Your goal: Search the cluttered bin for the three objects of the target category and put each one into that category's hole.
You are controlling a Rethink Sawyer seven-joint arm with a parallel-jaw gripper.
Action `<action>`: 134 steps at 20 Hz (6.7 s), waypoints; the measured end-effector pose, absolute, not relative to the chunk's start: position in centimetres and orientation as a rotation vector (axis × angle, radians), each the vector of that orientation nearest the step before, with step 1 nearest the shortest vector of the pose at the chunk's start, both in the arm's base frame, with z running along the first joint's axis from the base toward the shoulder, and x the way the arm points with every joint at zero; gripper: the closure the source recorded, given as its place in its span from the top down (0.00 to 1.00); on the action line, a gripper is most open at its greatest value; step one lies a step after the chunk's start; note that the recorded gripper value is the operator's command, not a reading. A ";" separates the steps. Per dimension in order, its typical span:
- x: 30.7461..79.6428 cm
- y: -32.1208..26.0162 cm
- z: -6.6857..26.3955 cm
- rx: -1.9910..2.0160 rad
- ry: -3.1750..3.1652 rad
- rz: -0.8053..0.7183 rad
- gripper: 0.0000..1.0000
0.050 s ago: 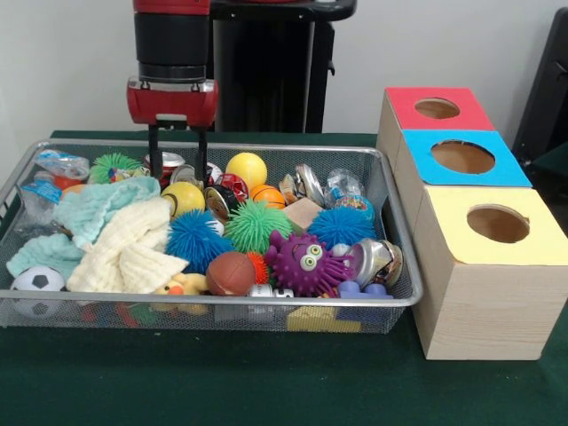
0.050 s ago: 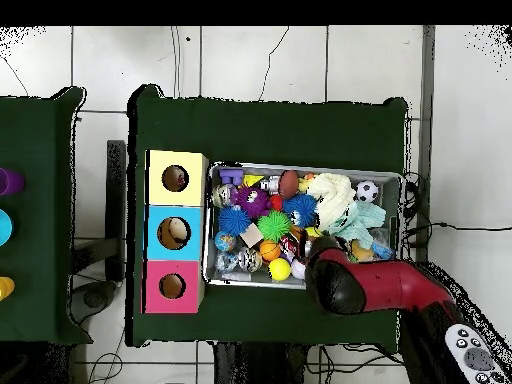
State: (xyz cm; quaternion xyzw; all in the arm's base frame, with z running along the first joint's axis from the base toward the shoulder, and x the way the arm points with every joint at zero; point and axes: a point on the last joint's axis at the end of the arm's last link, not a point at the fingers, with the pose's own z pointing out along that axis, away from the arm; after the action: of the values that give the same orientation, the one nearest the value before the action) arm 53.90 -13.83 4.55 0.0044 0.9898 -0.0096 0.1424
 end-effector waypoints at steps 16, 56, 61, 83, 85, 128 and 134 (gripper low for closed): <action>53.5 -19.3 2.8 0.202 2.827 0.072 1.00; 51.3 -18.0 8.7 0.065 2.823 0.019 1.00; 50.9 -17.3 7.9 0.012 2.833 0.022 1.00; 47.4 -19.6 4.5 -0.001 2.869 0.050 1.00; 46.8 -20.3 4.2 0.019 2.872 0.056 1.00; 45.5 -18.9 0.2 0.013 2.790 0.194 1.00; 45.5 -18.9 0.2 0.009 2.789 0.192 1.00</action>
State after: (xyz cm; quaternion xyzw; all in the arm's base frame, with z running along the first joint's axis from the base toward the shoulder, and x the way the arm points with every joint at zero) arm 45.55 -18.91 0.25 0.0032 0.9827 0.0677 0.1723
